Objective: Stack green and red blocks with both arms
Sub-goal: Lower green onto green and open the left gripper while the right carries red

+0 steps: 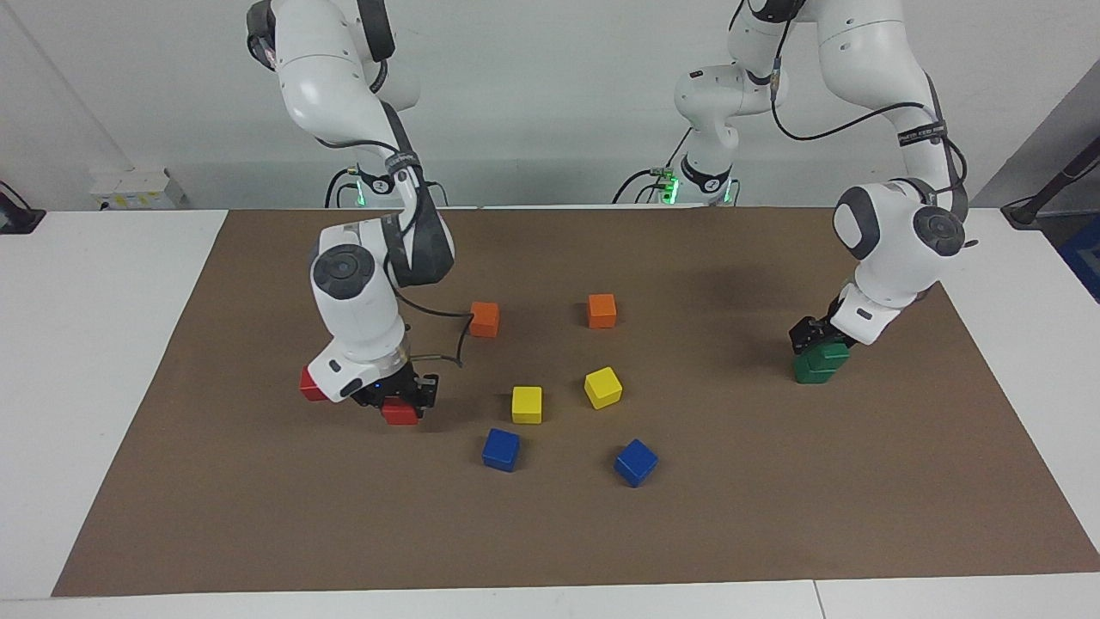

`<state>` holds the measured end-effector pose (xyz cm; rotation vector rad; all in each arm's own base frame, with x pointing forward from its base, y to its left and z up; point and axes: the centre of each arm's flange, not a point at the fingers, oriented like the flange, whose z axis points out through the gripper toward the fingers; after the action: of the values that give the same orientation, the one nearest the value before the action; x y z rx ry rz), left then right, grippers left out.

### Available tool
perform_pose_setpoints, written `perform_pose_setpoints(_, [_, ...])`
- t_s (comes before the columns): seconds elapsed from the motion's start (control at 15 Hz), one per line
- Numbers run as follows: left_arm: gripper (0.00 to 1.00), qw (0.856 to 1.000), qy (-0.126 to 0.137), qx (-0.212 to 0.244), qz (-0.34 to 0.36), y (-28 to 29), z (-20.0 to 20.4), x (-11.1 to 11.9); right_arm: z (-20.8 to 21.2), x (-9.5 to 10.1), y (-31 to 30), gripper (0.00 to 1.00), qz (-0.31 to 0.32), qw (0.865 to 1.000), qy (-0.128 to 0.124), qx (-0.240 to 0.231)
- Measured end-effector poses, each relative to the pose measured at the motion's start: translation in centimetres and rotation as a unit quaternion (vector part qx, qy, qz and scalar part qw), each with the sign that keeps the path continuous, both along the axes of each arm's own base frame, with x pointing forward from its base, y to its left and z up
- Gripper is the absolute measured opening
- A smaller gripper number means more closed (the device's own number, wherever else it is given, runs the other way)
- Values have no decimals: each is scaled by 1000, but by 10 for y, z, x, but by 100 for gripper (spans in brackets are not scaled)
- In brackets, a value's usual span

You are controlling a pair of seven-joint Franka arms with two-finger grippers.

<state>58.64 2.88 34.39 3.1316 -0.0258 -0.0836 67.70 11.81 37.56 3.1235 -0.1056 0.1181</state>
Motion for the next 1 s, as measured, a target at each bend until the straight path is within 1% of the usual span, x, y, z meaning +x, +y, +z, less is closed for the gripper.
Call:
perform_pose_setpoints(0.13, [100,1000,0,0,0,0,0,0,23,0,-30,55,11,1000,-8,-3])
perform_pose_setpoints(0.27, [100,1000,-5,0,0,0,4,2,35,-2,-65,55,24,1000,-5,-7])
perform_pose_setpoints(0.4, [100,1000,-16,1,0,0,18,10,28,-9,-94,55,30,999,7,-9])
perform_pose_setpoints(0.53, [100,1000,-20,1,-1,0,39,17,11,-21,-105,55,31,999,20,-10])
perform_pose_setpoints(0.8, [100,1000,-1,0,-1,-1,88,18,-2,-44,-110,55,28,999,35,-9])
perform_pose_setpoints(1.0, [100,1000,12,0,-2,-1,135,7,-4,-60,-129,55,32,999,37,-10])
